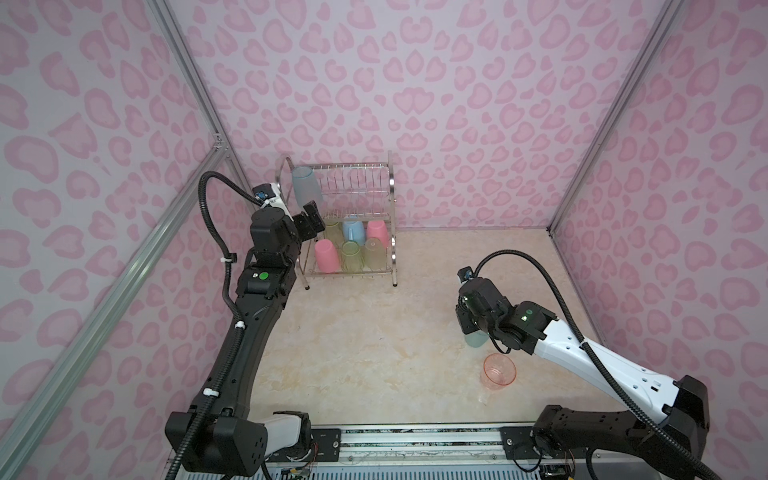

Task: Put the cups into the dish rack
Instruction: 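Draw back the left gripper while the right gripper descends onto the second teal cup, then close the right gripper on the second teal frosted cup and lift it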

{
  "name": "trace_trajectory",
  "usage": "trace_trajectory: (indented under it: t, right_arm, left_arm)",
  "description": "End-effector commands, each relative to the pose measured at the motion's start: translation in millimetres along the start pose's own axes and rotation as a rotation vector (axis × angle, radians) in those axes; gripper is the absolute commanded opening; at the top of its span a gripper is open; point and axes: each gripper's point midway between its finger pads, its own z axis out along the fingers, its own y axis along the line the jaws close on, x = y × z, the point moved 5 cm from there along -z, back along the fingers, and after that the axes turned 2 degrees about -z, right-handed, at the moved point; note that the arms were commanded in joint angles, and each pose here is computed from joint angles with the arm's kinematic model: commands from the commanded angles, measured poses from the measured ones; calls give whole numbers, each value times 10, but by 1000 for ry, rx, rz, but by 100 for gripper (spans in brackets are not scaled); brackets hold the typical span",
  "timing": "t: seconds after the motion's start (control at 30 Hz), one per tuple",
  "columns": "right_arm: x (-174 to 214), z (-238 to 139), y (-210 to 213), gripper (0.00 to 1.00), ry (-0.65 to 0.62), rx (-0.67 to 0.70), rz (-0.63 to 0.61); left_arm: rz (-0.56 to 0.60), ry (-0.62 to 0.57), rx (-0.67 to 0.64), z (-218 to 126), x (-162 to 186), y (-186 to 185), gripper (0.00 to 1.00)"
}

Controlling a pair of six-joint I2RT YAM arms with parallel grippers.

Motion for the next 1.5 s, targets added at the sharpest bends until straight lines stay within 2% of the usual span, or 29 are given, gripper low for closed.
trace_trajectory:
  t: [0.0,0.37,0.77,0.93,1.13,1.37,1.47]
  right_arm:
    - [177,24,-73,42,73,46,-1]
    - [303,140,-27,41,170,20,-4]
    - [460,388,3,35,294,-30,-3]
    - [520,518,24,25,308,-42,6]
    - [546,604,27,1,321,-41,3]
    - [356,451,8,0,258,-59,0]
    - [161,281,27,0,183,-84,-10]
  left_arm:
    - [-5,15,80,-58,0,-111,94]
    - [47,134,242,-127,247,-444,93]
    - [75,226,276,-146,580,-594,92]
    - [100,242,294,-163,647,-693,92]
    - [103,230,312,-254,611,-767,92]
    - [92,214,297,-414,523,-721,92]
    - [76,210,284,-475,522,-680,92]
